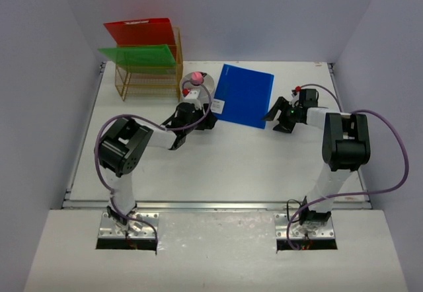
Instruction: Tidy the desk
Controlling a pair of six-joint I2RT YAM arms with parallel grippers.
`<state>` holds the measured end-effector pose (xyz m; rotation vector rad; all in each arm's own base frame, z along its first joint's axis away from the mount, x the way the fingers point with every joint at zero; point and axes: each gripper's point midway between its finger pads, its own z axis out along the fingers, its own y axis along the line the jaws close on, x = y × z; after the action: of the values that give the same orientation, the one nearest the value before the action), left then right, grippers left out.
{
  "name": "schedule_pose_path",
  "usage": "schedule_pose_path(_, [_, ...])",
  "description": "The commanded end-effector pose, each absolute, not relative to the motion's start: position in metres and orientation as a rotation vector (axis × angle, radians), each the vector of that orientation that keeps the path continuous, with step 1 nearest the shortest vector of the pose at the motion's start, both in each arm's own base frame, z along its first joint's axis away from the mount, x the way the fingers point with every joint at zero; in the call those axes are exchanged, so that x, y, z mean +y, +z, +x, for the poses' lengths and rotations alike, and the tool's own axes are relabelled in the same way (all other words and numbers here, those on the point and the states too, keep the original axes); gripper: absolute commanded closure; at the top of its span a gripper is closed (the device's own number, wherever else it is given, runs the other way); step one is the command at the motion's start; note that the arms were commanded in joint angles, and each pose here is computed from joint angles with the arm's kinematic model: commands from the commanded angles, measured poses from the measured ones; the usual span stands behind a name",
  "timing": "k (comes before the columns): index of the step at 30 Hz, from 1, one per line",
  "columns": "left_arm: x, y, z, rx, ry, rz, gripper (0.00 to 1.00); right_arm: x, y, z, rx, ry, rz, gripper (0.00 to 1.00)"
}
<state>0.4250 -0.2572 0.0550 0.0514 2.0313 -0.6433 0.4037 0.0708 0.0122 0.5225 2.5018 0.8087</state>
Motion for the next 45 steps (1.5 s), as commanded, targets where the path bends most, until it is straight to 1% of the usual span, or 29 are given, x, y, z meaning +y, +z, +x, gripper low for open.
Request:
schedule_pose_path(1, [-0.27, 0.058, 0.444, 1.977, -0.609, 0.047, 0.46, 0.062, 0.025, 0.419, 2.465, 0.785, 0.491, 0.24])
schedule_pose_path(9, [-0.288, 0.044, 0.457, 1.971, -0.553, 0.047, 0.47, 0.063, 0.029, 0.42, 2.468, 0.801, 0.485, 0.24])
schedule_pose_path(16, [-0.278, 0.044, 0.465, 1.974, -0.467, 0.002, 0.48, 0.064, 0.026, 0.421, 2.476, 0.81, 0.504, 0.24])
schedule_pose_path(19, [-0.275, 0.044, 0.466, 1.982, -0.443, -0.004, 0.47, 0.064, 0.025, 0.419, 2.48, 0.81, 0.508, 0.24])
schedule_pose_path(24, [-0.267, 0.044, 0.467, 1.989, -0.399, -0.018, 0.39, 0.064, 0.026, 0.42, 2.479, 0.814, 0.512, 0.22])
schedule_pose_path(37, [-0.274, 0.03, 0.473, 2.027, -0.467, 0.018, 0.42, 0.064, 0.025, 0.422, 2.485, 0.816, 0.511, 0.21])
schedule_pose_path(45, [-0.267, 0.023, 0.48, 2.067, -0.453, -0.04, 0.38, 0.064, 0.023, 0.422, 2.49, 0.82, 0.52, 0.2])
